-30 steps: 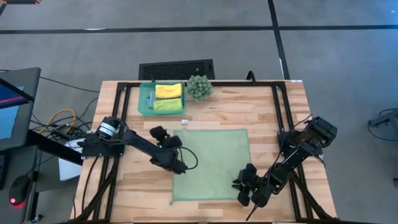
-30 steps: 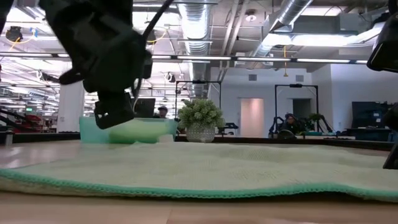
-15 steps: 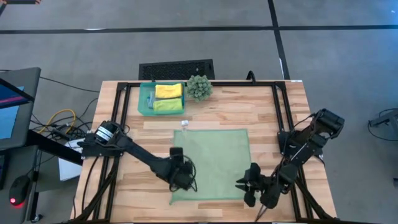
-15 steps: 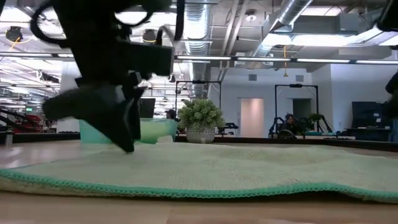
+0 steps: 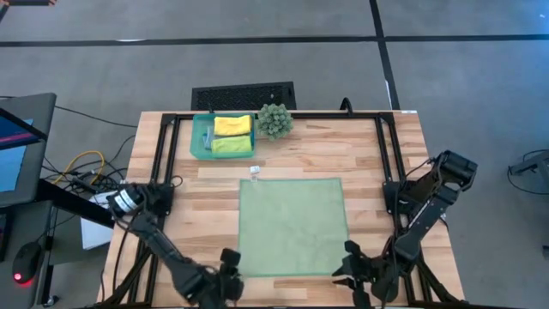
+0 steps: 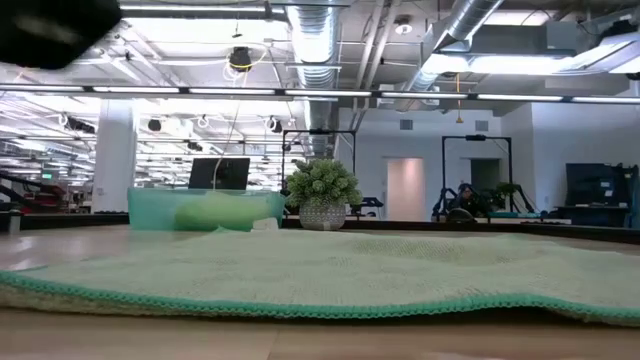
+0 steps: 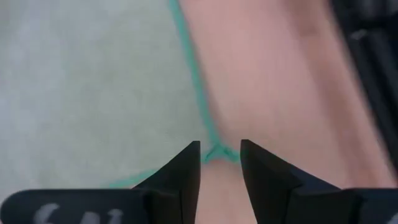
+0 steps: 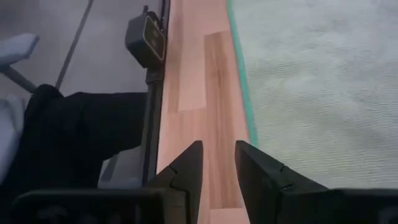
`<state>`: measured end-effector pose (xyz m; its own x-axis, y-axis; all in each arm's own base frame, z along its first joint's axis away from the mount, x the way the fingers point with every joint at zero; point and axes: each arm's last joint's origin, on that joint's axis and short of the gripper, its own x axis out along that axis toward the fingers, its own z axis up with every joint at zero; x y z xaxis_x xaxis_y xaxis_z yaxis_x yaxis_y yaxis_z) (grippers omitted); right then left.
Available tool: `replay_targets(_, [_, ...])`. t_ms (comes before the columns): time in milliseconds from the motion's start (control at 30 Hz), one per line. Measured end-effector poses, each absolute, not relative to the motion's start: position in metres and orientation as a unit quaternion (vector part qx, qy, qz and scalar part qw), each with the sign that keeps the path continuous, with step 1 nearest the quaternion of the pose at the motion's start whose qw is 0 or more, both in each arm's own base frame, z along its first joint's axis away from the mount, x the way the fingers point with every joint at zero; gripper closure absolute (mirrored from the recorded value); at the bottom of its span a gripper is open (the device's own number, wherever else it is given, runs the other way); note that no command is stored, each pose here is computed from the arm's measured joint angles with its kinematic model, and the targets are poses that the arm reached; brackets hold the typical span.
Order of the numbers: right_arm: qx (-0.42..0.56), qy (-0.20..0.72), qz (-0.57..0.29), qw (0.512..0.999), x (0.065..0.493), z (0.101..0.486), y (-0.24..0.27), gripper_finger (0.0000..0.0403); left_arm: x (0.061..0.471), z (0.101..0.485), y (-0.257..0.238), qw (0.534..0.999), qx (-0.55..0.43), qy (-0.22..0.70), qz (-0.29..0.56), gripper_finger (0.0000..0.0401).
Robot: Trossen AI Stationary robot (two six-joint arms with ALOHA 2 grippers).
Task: Fold microfiber towels
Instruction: Fold the green microfiber cloth
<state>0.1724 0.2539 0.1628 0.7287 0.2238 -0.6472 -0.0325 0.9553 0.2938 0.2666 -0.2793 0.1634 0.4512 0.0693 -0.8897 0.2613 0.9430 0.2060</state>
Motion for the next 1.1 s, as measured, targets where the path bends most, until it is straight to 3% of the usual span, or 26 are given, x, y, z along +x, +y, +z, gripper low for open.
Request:
replay_targets(167, [0.133, 0.364, 0.08, 0.918, 0.167, 0.164, 0.259, 0.0285, 0.255, 0.161, -0.298, 0.865, 0.2, 0.458, -0.04, 0.0264])
replay_targets(333, [0.121, 0.367, 0.093, 0.917, 0.162, 0.164, 0.262, 0.0285, 0.261, 0.149, -0.296, 0.862, 0.183, 0.472, -0.029, 0.023])
replay_targets(500, [0.109, 0.38, 0.087, 0.914, 0.16, 0.16, 0.26, 0.0285, 0.27, 0.135, -0.29, 0.851, 0.18, 0.492, -0.018, 0.0229])
replay_targets(700, [0.064, 0.461, 0.095, 0.88, 0.15, 0.15, 0.254, 0.0272, 0.274, 0.134, -0.281, 0.841, 0.15, 0.52, 0.006, 0.0277])
replay_targets(967, [-0.018, 0.481, 0.113, 0.869, 0.141, 0.127, 0.259, 0.0234, 0.271, 0.131, -0.277, 0.828, 0.156, 0.539, 0.016, 0.0374])
replay_targets(1100, [-0.072, 0.493, 0.097, 0.861, 0.139, 0.114, 0.257, 0.0237, 0.271, 0.13, -0.276, 0.826, 0.158, 0.541, 0.017, 0.0397])
